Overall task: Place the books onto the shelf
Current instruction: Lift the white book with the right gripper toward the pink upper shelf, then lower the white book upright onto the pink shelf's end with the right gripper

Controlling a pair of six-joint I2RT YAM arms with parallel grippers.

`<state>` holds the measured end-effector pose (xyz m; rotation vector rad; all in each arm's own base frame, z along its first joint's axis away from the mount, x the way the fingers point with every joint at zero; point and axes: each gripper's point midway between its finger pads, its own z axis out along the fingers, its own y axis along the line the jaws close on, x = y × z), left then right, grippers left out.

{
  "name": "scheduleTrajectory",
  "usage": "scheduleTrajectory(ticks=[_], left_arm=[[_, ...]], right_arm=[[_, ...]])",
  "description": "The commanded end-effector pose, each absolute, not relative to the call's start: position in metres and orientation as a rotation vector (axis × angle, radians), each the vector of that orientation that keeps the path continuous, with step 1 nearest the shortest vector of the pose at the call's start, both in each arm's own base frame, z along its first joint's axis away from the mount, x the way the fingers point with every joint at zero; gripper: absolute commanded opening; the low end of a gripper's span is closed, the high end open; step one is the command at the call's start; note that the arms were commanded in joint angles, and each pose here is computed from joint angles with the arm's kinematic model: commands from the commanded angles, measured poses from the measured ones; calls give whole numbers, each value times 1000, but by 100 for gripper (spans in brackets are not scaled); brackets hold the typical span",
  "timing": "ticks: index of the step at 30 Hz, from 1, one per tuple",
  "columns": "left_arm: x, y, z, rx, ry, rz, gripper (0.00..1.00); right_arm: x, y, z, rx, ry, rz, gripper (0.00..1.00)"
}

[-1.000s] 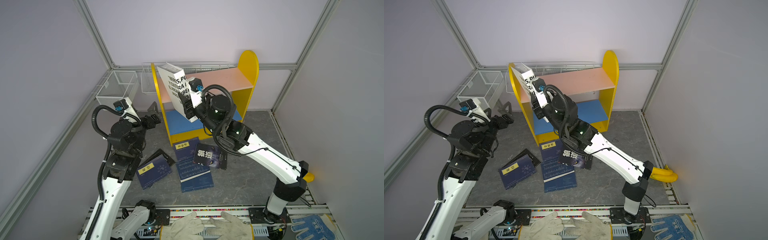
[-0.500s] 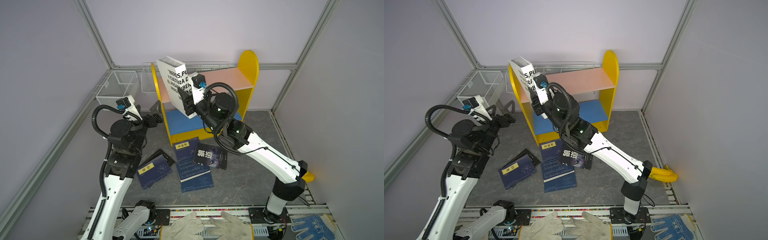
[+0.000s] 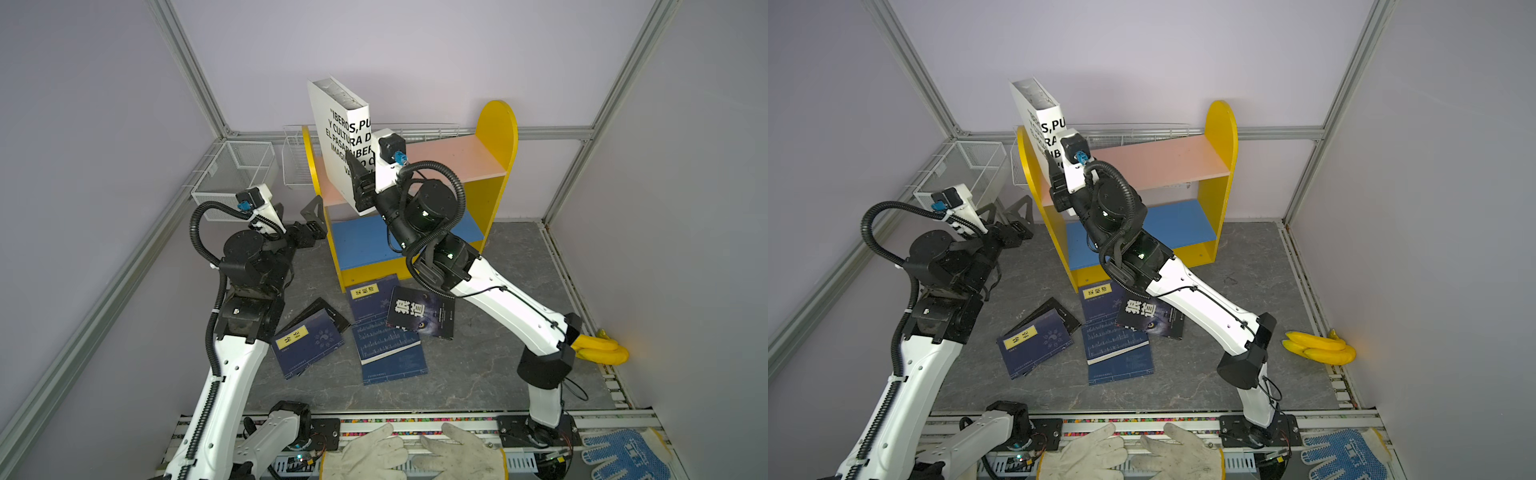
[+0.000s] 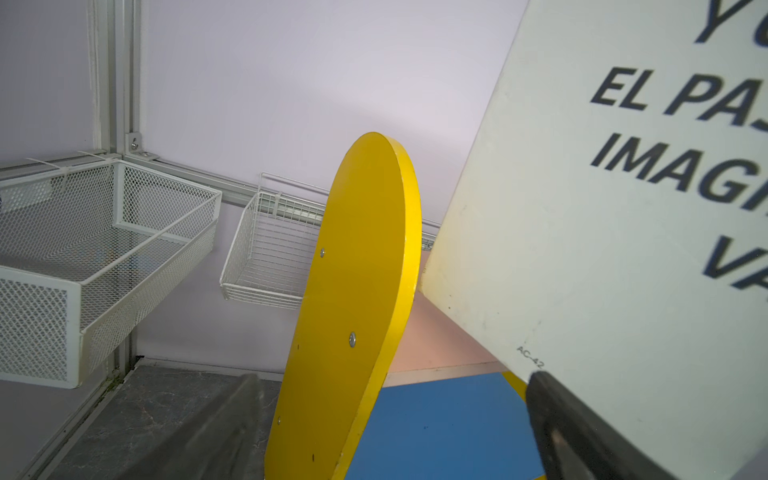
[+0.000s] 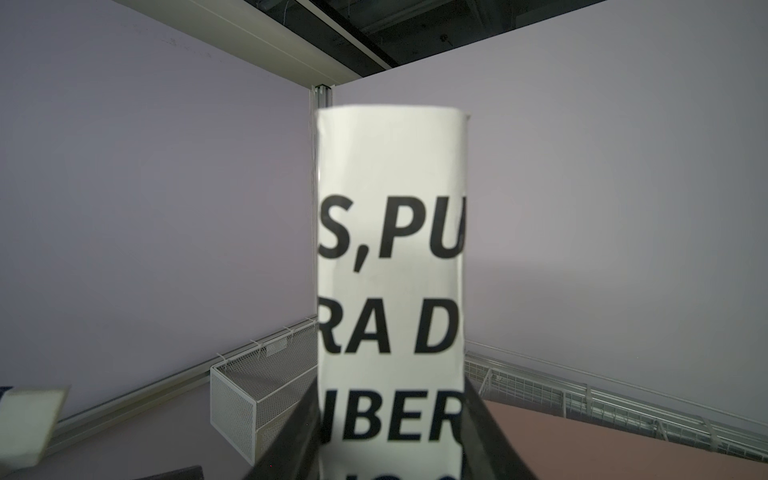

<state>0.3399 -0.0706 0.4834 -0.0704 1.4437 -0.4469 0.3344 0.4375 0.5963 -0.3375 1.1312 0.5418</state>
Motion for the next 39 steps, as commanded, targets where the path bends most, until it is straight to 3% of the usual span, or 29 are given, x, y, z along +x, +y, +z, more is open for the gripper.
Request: scheduleTrajectory(ticks=[1, 20, 39], left_arm=[[333, -73, 509, -21, 1368, -481, 99], [329, -100, 474, 247, 1484, -506, 99], [381, -114, 471, 279, 1491, -560, 99]], right_arm=[[345, 435, 603, -267, 1096, 513, 41], [380, 466, 561, -246, 1163, 564, 49], [378, 486, 544, -305, 1193, 655, 62]])
